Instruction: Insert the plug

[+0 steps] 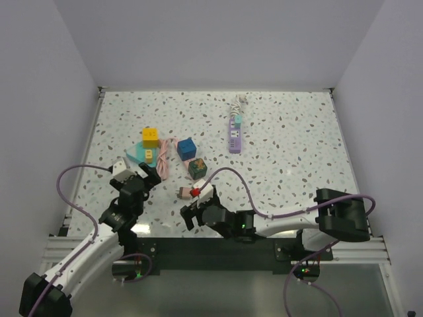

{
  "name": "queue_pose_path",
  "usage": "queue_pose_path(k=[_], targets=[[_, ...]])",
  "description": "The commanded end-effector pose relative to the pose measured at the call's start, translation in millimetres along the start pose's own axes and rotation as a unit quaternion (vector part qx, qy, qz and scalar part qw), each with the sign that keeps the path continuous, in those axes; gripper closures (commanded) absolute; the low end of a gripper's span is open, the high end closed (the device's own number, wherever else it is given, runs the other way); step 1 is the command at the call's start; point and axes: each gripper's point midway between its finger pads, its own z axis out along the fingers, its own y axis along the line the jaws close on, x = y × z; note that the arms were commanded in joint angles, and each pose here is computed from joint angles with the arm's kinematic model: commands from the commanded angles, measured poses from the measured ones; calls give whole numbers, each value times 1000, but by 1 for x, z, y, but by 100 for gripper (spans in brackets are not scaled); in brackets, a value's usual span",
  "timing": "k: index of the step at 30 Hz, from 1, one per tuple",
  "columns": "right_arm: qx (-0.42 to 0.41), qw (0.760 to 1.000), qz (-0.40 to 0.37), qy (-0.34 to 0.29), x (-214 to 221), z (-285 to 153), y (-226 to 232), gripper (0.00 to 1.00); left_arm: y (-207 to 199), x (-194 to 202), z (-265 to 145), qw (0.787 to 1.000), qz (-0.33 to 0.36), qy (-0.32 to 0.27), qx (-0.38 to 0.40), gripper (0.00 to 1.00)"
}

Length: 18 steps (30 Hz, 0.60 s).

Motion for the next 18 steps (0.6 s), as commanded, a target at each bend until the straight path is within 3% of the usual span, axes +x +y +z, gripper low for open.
queue_pose_path(k=[1,7,18], targets=[[5,1000,12,-5,-2,-3,-11,11,11,-32,0,997,-17,-60,-52,0],[1,1000,13,-5,5,16,0,11,3,-41,-6,997,-33,-71,-26,0],[67,997,24,-21,6,53,-4,10,-7,-34,-8,998,-38,-52,8,0]])
